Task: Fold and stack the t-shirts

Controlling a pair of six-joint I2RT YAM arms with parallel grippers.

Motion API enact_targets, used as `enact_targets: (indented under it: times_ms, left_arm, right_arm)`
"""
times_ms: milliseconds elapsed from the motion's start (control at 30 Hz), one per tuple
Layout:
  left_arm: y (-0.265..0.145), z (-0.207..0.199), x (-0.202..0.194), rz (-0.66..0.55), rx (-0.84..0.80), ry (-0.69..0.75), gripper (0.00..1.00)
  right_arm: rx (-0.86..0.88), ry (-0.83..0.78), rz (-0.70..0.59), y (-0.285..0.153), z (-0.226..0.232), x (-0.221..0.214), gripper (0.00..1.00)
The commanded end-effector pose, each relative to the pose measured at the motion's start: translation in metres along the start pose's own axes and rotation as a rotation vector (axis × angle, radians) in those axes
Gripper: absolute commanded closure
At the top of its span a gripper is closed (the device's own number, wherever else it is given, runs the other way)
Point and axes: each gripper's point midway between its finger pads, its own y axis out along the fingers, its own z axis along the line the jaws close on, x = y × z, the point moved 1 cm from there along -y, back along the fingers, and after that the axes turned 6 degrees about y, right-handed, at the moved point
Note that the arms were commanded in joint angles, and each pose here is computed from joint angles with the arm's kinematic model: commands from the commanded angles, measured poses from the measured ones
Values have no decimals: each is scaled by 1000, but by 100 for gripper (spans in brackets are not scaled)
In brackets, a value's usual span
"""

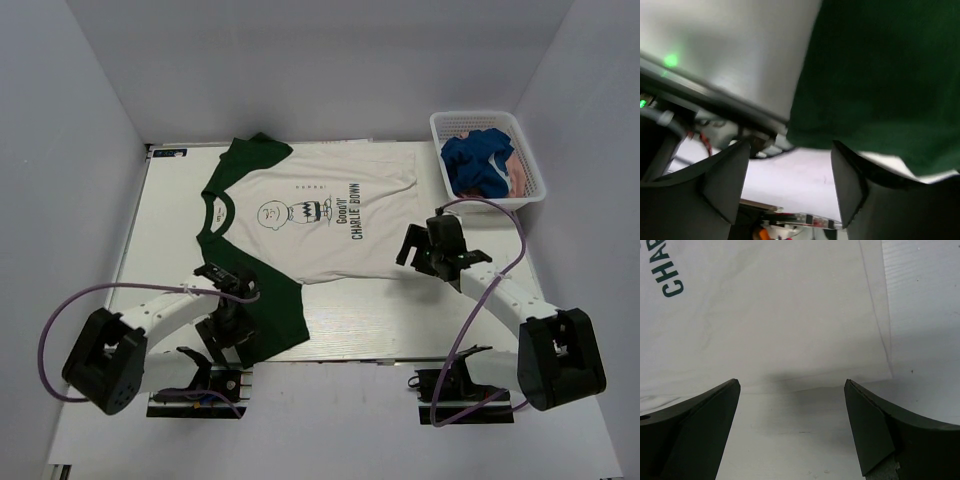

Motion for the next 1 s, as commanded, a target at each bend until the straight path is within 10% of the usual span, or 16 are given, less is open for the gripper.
enact_targets:
  times_ms: [0,200,533,633,967]
  left_arm:
    - [11,-28,9,-24,-93,47,26]
    - [18,-34,16,-33,-59,65,47]
    - [21,-32,30,-95,-10,73,52]
    - [27,-32,27,-75,-15,73,100]
    - [-25,-54,43,-209,-153,118,100]
  right_arm:
    - [-14,44,17,0,-6,-3,10]
    - [11,41,16,-3,-6,-1,10]
    - [38,33,-13,-11,-5,5,10]
    - [27,61,-15,-14,-9,3,10]
    - [-173,106,2,-4,-54,-11,10]
